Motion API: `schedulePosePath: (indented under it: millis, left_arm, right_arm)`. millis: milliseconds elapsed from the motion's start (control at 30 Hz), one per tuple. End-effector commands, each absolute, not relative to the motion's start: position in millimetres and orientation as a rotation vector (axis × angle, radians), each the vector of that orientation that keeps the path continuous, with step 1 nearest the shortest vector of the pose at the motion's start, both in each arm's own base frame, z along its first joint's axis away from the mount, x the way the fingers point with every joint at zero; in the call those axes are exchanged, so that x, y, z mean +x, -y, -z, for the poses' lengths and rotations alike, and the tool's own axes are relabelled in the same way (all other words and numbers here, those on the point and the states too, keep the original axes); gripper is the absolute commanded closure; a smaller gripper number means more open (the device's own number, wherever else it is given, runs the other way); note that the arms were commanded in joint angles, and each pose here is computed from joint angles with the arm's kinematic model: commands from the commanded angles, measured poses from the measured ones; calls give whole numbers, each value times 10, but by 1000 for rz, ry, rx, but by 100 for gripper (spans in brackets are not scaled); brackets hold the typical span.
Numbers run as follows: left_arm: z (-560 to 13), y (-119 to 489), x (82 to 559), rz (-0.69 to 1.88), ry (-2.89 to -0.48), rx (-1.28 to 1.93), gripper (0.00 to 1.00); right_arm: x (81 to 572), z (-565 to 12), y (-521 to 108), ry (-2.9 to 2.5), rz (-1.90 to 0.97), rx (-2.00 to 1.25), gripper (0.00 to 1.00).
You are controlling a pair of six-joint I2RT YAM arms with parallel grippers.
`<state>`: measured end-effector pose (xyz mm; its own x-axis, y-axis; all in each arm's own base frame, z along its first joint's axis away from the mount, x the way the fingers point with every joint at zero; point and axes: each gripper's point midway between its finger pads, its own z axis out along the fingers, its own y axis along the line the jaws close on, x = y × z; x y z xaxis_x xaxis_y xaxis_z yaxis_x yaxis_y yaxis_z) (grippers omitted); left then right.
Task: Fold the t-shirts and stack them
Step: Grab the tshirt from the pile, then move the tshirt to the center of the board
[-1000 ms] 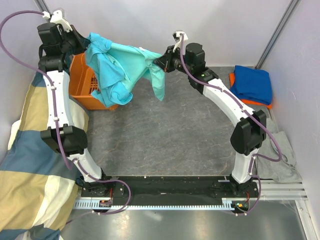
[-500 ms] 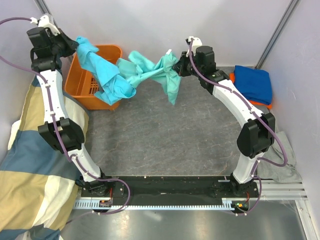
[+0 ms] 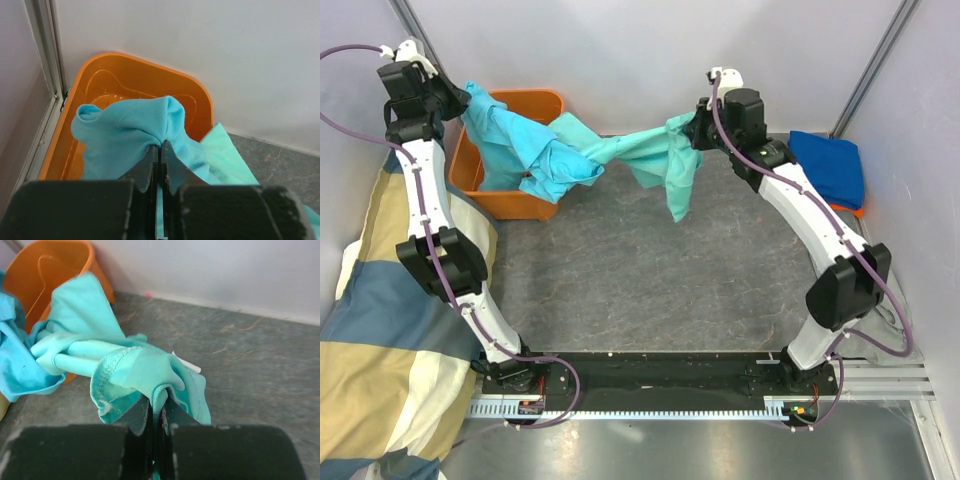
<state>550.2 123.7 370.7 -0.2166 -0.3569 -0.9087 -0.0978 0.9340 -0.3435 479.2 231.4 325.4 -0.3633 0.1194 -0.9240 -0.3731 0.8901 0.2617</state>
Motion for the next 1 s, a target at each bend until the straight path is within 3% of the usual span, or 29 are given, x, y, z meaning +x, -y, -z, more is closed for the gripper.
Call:
schedulePosePath:
  millis: [0,300,633,967]
  left_arm:
    - [-3859,-1360,5626,208,-1716,-338,98]
    - [-3670,-1320,5566,219,-1760,-346,98]
    - [-3700,-1178,5522,237,-1758,-316,98]
    - [-4811,-674,5166,-16,-1595,-152,98]
  right_arm:
    - [4621,-4047,-1672,-1720,-311,-58,100]
    - [4323,-4384,-1132,-1670,-136,31,100]
    - [4232,-4102,-1173,-1737,-156,4,100]
    - [4257,-3776,-1316,-1811,-209,-38,100]
